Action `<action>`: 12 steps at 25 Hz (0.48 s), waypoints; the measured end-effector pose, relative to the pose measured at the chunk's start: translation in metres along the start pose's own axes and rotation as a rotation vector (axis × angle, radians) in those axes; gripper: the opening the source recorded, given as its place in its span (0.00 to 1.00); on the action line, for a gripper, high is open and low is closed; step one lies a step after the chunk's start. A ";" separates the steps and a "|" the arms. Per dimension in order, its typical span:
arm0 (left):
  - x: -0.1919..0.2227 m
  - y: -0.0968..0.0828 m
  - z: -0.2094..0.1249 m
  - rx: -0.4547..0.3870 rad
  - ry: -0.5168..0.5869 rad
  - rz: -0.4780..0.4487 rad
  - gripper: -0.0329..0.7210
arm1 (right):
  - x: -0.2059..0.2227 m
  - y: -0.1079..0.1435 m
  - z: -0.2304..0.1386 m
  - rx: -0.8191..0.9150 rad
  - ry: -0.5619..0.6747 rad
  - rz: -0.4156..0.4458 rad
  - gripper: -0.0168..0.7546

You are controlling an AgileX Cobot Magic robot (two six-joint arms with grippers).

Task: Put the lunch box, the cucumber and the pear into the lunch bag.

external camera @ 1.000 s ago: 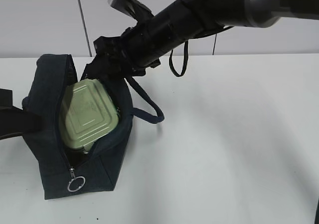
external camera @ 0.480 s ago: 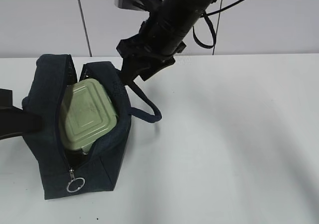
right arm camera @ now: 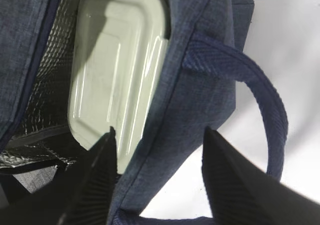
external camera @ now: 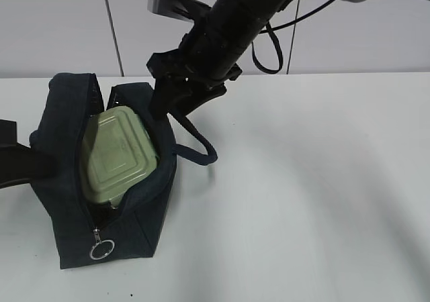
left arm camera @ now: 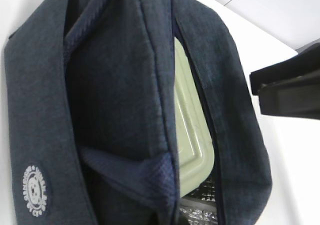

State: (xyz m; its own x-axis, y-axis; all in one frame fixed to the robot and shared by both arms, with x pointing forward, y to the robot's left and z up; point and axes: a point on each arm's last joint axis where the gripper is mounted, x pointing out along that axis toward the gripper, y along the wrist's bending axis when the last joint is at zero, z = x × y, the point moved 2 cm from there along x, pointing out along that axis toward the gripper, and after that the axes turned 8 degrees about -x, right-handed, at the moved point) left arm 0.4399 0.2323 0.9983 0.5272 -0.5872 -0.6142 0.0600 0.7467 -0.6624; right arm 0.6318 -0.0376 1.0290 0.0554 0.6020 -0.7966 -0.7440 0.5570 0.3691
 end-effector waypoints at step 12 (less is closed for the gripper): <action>0.000 0.000 0.000 0.000 -0.001 0.001 0.02 | 0.033 -0.010 -0.006 0.047 0.043 0.051 0.39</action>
State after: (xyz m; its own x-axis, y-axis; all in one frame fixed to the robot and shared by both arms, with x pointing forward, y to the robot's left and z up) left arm 0.4400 0.2324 0.9983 0.5281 -0.5865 -0.6142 0.0597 0.7471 -0.6620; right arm 0.6370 -0.0270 0.9965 -0.0111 0.6056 -0.7957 -0.7127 0.5534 0.4311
